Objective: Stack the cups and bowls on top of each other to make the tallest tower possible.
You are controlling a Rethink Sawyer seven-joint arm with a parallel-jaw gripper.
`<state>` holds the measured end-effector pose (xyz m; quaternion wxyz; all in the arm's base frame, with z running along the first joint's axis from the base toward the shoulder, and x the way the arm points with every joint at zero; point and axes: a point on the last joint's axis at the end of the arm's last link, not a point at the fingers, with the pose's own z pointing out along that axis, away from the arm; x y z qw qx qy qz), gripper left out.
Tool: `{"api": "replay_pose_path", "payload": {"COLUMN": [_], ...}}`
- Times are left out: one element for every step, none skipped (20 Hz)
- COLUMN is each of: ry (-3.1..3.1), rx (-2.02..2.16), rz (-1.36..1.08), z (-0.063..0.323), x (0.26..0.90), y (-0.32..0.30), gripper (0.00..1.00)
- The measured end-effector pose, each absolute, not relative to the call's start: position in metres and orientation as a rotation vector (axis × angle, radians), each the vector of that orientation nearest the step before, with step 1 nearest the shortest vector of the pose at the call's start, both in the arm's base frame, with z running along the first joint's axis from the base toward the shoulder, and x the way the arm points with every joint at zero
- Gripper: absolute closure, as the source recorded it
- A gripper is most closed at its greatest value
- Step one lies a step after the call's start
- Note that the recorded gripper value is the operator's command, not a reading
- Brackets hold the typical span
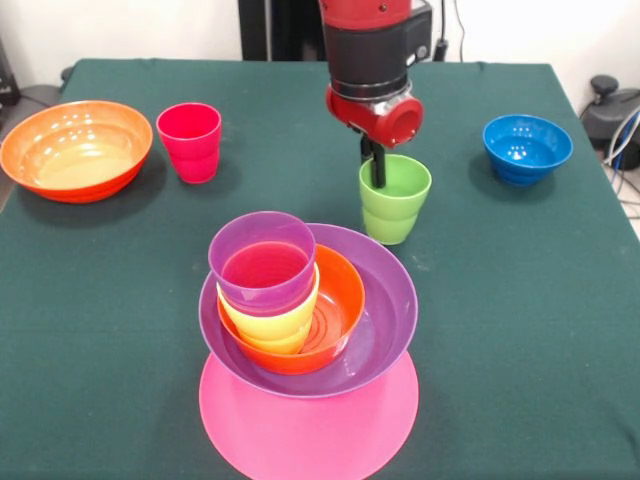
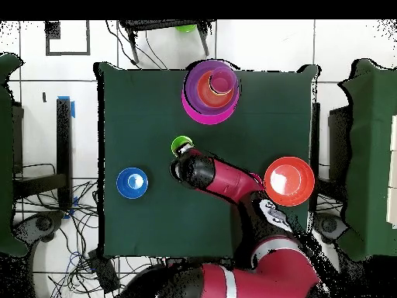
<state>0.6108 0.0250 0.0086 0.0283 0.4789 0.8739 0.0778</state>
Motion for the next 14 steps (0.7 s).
{"api": "replay_pose_path", "payload": {"ry": [2.689, 2.681, 2.676, 2.671, 2.667, 2.666, 2.665, 2.667, 2.669, 2.674, 2.679, 2.684, 2.692, 2.694], "rx": [1.476, 1.473, 1.471, 1.469, 1.466, 1.463, 1.46, 1.456, 1.454, 1.451, 1.449, 1.447, 1.446, 1.445], "rz": [0.244, 0.247, 0.248, 0.25, 0.252, 0.254, 0.255, 0.257, 0.259, 0.261, 0.262, 0.264, 0.267, 0.267], "z": [0.014, 0.019, 0.023, 0.03, 0.038, 0.046, 0.053, 0.063, 0.069, 0.077, 0.084, 0.091, 0.099, 0.101], "x": [0.614, 0.617, 0.619, 0.622, 0.625, 0.627, 0.629, 0.632, 0.634, 0.636, 0.639, 0.641, 0.645, 0.646], "y": [0.023, 0.021, 0.019, 0.017, 0.015, 0.014, 0.013, 0.012, 0.011, 0.011, 0.01, 0.009, 0.009, 0.008], "gripper": [1.0, 1.0, 1.0, 1.0, 1.0, 1.0, 1.0, 1.0, 1.0, 1.0, 1.0, 1.0, 1.0, 1.0]}}
